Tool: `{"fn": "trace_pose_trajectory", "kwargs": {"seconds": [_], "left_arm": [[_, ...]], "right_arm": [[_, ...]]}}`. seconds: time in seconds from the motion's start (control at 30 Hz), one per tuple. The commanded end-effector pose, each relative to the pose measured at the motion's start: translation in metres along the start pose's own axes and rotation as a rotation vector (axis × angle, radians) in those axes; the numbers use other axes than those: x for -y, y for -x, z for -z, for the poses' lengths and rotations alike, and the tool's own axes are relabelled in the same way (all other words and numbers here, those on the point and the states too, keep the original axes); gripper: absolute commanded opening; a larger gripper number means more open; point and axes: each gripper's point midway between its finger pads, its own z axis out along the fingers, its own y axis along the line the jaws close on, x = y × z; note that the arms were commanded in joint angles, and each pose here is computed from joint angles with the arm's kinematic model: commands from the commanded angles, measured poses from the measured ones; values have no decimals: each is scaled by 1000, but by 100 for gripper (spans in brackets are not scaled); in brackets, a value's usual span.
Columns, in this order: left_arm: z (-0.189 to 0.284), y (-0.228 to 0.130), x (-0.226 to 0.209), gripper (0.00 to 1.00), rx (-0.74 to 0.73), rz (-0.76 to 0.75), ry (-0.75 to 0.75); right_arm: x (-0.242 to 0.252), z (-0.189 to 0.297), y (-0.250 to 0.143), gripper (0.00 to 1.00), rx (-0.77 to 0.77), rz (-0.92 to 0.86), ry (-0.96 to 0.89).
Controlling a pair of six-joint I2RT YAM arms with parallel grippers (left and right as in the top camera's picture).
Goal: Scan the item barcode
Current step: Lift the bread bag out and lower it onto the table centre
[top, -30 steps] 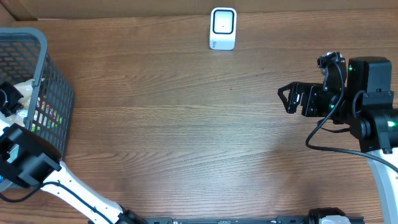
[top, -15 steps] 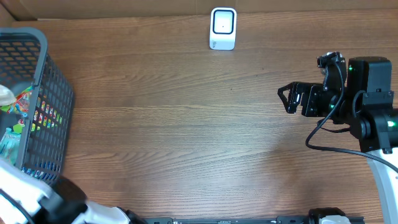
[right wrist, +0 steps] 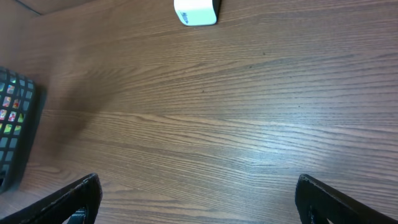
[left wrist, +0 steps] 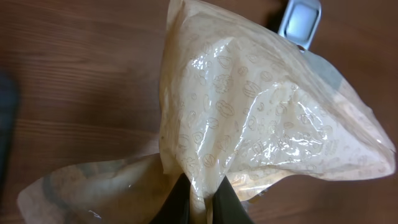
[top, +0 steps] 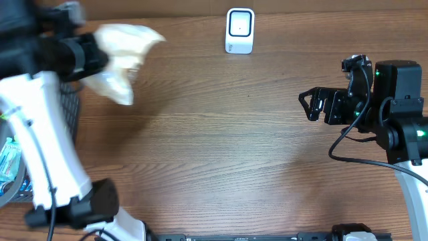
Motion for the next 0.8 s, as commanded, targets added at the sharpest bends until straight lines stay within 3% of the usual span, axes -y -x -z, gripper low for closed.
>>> {"fn": "trace_pose_trajectory", "kwargs": {"seconds": [0.0, 0.23, 0.43, 0.57, 0.77], "left_arm": [[-50, -15, 22, 4, -140, -77, 51], [-153, -70, 61, 4, -454, -147, 148], [-214, -120, 74, 4, -648, -240, 247], [-236, -138, 78, 4, -712, -267, 265], [-232, -138, 80, 4, -707, -275, 259]], "right_arm": [[-7, 5, 8, 100, 23, 15, 16], [-7, 5, 7, 100, 18, 13, 16], [-6, 5, 5, 100, 12, 11, 14], [-6, 5, 4, 100, 9, 9, 14], [-6, 5, 2, 100, 1, 6, 12]]}}
